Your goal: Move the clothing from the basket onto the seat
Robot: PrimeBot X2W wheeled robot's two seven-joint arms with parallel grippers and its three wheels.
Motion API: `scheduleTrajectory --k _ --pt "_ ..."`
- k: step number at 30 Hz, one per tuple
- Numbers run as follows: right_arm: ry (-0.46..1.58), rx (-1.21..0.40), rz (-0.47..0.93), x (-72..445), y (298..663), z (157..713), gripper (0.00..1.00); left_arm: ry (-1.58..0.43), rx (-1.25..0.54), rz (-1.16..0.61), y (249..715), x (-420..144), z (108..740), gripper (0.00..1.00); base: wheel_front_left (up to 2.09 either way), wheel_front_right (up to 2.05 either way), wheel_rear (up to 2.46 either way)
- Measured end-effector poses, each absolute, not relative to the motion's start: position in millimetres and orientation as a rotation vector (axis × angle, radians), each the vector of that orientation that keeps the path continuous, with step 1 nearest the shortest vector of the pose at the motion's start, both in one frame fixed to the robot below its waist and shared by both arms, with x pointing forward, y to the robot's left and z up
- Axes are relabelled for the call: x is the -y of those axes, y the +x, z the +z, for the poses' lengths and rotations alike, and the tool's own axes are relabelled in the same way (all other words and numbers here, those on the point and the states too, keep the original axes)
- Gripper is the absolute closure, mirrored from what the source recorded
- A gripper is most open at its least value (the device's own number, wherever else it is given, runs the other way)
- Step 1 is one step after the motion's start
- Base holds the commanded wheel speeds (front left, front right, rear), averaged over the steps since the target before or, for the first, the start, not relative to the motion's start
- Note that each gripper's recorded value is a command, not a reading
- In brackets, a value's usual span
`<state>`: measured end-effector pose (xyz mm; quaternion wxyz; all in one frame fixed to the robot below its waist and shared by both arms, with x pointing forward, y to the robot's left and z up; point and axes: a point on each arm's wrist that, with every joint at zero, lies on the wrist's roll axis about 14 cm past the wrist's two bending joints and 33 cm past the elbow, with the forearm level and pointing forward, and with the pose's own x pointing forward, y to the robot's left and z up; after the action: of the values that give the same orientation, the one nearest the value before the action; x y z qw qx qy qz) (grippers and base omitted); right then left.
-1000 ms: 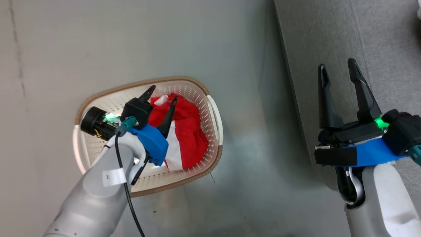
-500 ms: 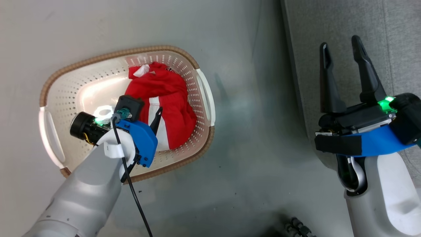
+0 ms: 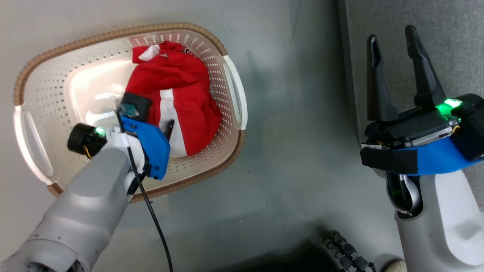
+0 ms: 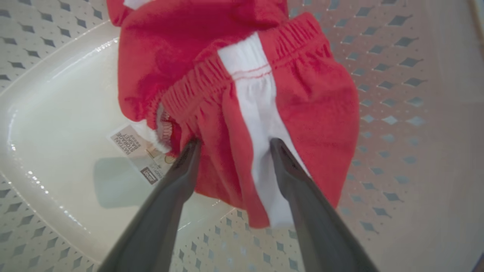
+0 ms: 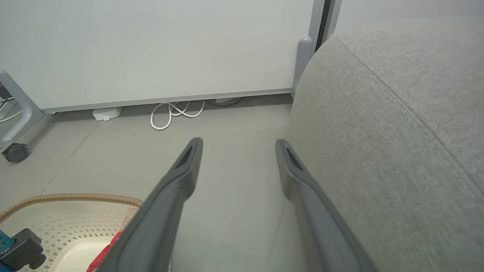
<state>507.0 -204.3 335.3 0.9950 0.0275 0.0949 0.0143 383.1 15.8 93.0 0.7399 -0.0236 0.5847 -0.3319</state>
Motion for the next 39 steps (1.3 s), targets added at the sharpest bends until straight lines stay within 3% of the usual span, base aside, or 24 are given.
scheduleTrajectory --k 13,14,15,16,28,39 --pt "0.038 -0.25 0.017 211.2 502.5 306.0 0.0 -0.097 -1.327 -0.764 373.2 1.1 64.8 0.0 0.0 0.0 0.0" --pt "0.038 -0.252 0.016 211.5 502.4 305.3 0.0 -0.094 -1.329 -0.766 373.3 1.1 63.9 0.55 0.0 0.0 0.0" --pt "0.038 -0.252 0.017 211.5 502.7 304.9 0.0 -0.085 -1.328 -0.777 372.4 1.7 63.5 0.87 0.0 0.0 0.0" --pt "0.038 -0.251 0.017 211.5 503.0 304.7 0.0 -0.084 -1.322 -0.783 371.9 2.7 63.4 1.0 0.0 0.0 0.0" --pt "0.047 -0.232 0.013 211.1 507.3 310.6 0.0 -0.103 -1.251 -0.775 384.3 4.6 75.5 1.0 0.0 0.0 0.0" --pt "0.048 -0.157 0.04 199.2 516.5 344.5 0.0 -0.164 -0.988 -0.754 427.2 15.0 138.0 1.0 0.0 0.0 0.0"
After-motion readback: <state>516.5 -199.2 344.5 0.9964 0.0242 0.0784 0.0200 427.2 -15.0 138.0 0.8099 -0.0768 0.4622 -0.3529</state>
